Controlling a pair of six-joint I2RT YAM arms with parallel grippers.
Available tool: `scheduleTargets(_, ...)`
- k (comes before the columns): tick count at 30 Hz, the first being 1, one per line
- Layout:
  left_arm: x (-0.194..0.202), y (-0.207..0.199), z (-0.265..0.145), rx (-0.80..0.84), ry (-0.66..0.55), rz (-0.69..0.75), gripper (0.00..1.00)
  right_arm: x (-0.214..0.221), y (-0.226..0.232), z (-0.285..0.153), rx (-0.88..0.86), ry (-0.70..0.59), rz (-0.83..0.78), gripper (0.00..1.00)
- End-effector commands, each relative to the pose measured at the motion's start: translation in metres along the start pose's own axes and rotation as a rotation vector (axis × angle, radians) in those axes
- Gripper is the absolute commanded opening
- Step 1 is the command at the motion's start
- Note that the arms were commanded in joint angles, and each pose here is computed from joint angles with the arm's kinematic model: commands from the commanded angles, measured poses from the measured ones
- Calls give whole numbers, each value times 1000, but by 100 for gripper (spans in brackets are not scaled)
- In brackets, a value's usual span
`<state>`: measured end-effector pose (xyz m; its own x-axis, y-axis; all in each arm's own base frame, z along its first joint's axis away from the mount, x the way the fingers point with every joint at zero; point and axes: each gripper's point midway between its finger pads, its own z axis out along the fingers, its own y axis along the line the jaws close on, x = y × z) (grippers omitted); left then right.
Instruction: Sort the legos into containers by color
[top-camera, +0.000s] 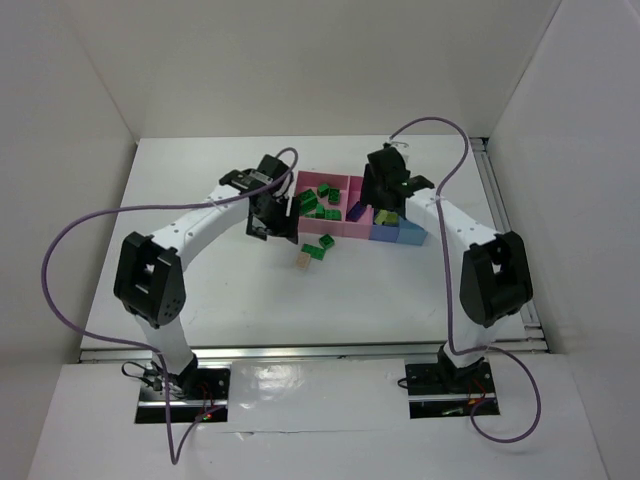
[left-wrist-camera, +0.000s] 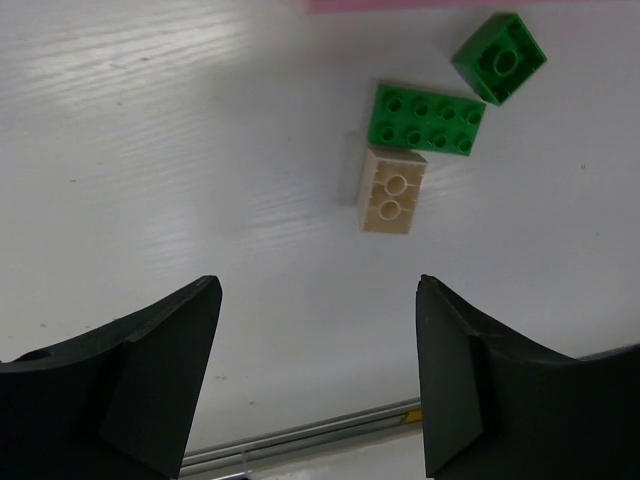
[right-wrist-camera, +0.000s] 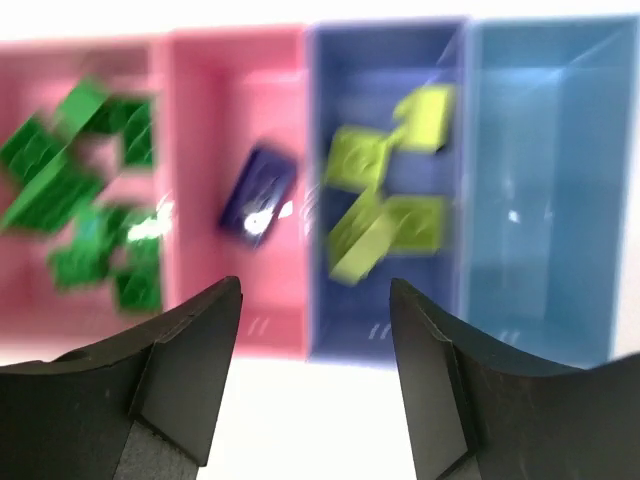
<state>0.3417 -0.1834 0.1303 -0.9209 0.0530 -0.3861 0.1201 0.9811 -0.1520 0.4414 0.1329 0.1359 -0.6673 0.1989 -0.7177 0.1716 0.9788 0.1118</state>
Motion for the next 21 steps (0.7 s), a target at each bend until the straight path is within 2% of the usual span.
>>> scheduleTargets(1, 5, -20, 10, -2, 27, 57, 82, -7, 32, -46, -100, -89, -39, 68)
scheduleTargets(3, 6, -26, 13, 28, 37, 57, 83, 27, 46, -54, -121, -26, -89, 68)
scheduleTargets(5, 8, -28, 21, 37, 56, 56, 87, 44, 48, -63, -129, 5, -90, 71)
scheduleTargets(9, 14, -31, 29, 55, 92, 55, 88, 76, 63, -75, -210, 78, -41, 75)
scheduleTargets(11, 6, -23, 22, 53, 67, 20, 87, 84, 76, -80, -260, 96, -36, 77)
scheduleTargets(18, -31, 54, -20, 34, -62, -207, 87, 138, 143, -84, -419, 212, -109, 86)
scheduleTargets(21, -35, 76, -36, 25, -103, -285, 87, 159, 166, -78, -460, 269, -130, 86)
